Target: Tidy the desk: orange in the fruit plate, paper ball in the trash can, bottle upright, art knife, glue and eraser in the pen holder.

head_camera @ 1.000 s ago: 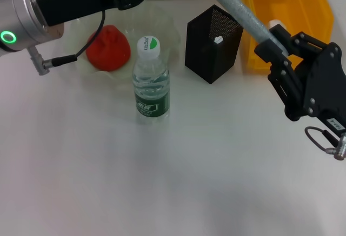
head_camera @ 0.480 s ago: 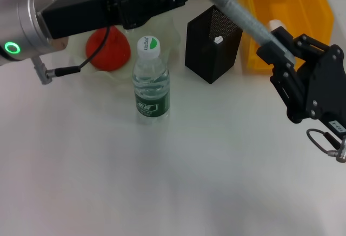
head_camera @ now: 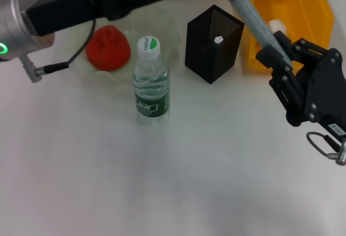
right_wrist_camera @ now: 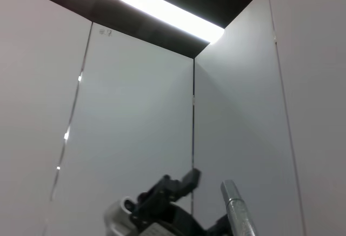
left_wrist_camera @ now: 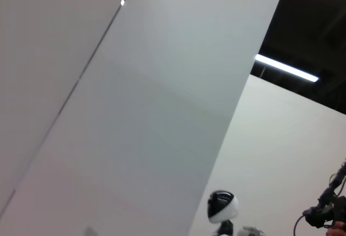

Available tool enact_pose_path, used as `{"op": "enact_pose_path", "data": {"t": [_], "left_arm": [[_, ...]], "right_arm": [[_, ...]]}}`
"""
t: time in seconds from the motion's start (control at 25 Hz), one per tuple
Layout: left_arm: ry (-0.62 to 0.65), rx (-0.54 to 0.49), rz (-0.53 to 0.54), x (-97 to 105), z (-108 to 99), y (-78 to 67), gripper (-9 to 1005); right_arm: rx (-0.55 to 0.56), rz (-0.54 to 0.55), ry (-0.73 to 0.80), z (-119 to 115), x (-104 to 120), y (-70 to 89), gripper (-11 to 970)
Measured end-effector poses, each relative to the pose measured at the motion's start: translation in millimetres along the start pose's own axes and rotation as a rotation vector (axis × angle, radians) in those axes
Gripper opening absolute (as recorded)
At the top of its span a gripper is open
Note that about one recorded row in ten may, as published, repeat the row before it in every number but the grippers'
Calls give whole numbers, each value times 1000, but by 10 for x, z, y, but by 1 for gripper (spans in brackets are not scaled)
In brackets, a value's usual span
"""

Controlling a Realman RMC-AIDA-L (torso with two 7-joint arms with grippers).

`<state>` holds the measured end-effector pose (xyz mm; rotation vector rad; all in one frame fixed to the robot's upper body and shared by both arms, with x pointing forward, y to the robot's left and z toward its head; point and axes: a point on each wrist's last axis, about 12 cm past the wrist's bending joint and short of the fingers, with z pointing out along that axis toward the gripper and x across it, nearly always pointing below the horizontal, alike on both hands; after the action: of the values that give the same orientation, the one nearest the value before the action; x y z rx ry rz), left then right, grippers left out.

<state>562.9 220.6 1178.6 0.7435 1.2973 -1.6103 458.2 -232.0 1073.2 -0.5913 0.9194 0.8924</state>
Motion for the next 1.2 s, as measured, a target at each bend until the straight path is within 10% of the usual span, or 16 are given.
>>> {"op": "enact_pose_path", "data": {"t": [0.2, 0.36, 0.6, 0.96, 1.2], "left_arm": [[-37, -65, 52, 21, -230, -31, 640], [28, -118, 121, 103, -442, -63, 724], [194, -120, 193, 341, -603, -141, 810], [351, -150, 173, 638, -628, -129, 813], [364, -140, 173, 679, -584, -124, 813]], "right_arm": [[52, -36, 38, -173, -131, -216, 164], [91, 32, 229, -344, -576, -839, 159], [118, 74, 497, -210, -1068, -1356, 158], [125, 186, 1199, 1078, -1635, -1919, 155], [78, 130, 1494, 1796, -1538, -1899, 154]]}}
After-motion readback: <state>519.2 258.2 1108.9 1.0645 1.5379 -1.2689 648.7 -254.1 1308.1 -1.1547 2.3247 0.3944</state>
